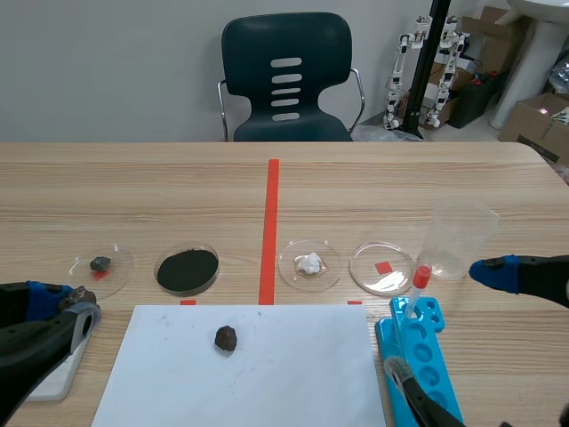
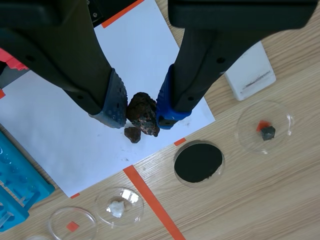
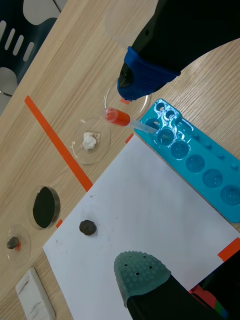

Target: Put the right mineral back

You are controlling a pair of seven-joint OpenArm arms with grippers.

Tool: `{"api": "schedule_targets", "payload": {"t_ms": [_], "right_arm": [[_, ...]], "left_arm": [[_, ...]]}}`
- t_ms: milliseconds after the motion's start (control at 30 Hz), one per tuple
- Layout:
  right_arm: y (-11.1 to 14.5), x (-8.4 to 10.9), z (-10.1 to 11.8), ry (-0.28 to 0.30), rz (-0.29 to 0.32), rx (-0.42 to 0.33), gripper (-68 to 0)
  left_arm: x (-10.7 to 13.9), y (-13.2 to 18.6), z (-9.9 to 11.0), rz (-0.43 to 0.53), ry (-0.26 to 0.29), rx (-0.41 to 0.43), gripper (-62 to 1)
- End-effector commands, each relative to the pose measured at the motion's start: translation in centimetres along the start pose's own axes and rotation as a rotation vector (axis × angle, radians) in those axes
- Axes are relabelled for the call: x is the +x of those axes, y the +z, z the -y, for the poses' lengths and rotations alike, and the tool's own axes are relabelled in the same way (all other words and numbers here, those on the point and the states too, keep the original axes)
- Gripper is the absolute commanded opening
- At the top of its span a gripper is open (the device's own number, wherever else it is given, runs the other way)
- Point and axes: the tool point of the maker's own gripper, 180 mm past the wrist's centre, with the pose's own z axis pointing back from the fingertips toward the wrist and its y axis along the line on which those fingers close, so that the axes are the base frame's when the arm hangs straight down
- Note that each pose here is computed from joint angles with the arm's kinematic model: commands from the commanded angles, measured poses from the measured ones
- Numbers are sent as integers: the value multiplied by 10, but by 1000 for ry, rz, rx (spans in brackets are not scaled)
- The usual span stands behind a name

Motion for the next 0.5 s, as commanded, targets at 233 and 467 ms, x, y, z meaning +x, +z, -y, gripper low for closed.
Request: {"api": "schedule_targets", "payload": {"t_ms": [233, 467], "right_arm": [[-1, 6, 4, 4, 23, -10, -37], [-1, 6, 4, 4, 23, -10, -37]], "left_arm": [[12, -1, 0, 42, -24, 2, -583], [19, -10, -6, 39, -49, 11, -583]]}}
